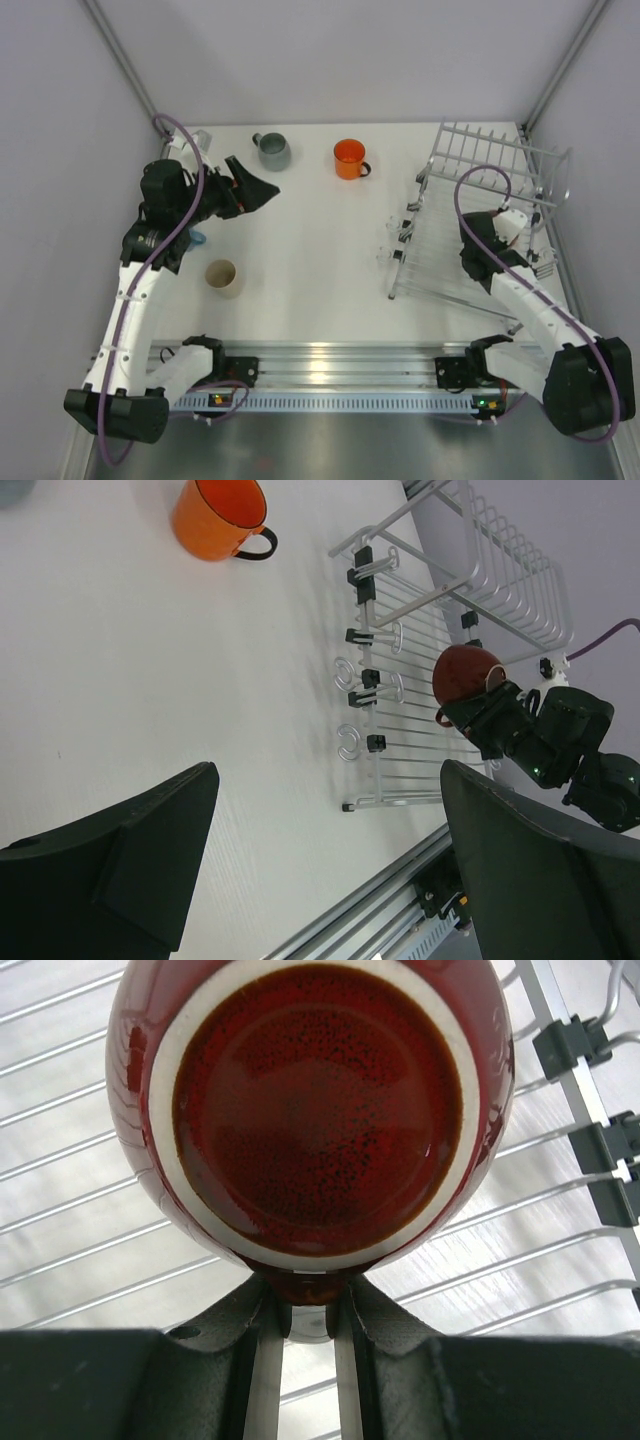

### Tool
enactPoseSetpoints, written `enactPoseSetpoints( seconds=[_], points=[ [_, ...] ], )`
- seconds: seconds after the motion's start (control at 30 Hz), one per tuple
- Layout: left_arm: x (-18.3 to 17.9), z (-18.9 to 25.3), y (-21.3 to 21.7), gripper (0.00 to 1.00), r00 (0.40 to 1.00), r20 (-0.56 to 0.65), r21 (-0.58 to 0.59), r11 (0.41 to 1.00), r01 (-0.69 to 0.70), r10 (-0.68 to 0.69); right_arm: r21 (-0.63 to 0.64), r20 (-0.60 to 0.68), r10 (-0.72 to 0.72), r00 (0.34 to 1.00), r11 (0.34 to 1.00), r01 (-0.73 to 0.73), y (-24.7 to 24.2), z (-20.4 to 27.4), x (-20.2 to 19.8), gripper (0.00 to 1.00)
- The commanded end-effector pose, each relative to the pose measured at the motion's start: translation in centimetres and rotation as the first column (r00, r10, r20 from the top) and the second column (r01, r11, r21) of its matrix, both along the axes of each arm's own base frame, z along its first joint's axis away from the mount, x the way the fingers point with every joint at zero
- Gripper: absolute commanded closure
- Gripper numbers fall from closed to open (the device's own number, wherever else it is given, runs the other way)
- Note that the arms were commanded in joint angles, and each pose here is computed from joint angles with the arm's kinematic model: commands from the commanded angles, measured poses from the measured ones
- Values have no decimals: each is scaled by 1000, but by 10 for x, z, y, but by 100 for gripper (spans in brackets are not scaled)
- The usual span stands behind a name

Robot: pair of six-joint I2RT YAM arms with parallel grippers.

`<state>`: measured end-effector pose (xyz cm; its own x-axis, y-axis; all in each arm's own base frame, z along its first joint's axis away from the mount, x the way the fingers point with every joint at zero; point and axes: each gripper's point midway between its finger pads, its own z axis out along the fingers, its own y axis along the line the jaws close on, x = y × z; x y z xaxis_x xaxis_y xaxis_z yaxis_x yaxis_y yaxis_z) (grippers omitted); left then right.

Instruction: Load the cups into the dish rack

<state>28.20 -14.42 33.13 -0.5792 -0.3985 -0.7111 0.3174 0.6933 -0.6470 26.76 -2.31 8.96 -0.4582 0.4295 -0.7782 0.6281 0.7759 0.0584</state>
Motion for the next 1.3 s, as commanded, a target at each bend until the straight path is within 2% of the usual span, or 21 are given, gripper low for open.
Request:
enactPoseSetpoints(
  seconds=[0.0, 0.33, 0.57, 0.67, 1.03, 1.27],
  points=[
    [-2, 21, 1, 2, 997, 75, 8, 1000, -4, 3, -30, 163, -23, 986, 999, 28, -9, 31, 26, 86],
    [-4, 27, 0, 2, 997, 80, -4, 1000, 4, -4, -87, 140, -24, 990, 996, 37, -21, 28, 29, 84],
    [-5, 32, 0, 2, 996, 85, -2, 1000, 5, -5, -92, 136, -21, 990, 995, 34, -24, 28, 31, 70],
    [-6, 30, 0, 2, 997, 81, -3, 1000, 6, -6, -102, 142, -19, 990, 994, 33, -27, 31, 32, 68],
    [-10, 39, -2, 2, 995, 94, -21, 1000, 18, -16, -135, 139, -30, 990, 990, 49, -36, 29, 28, 68],
    [-12, 37, -2, 2, 995, 94, -19, 1000, 20, -18, -181, 131, -55, 990, 980, 79, -45, 30, 27, 75]
  ],
)
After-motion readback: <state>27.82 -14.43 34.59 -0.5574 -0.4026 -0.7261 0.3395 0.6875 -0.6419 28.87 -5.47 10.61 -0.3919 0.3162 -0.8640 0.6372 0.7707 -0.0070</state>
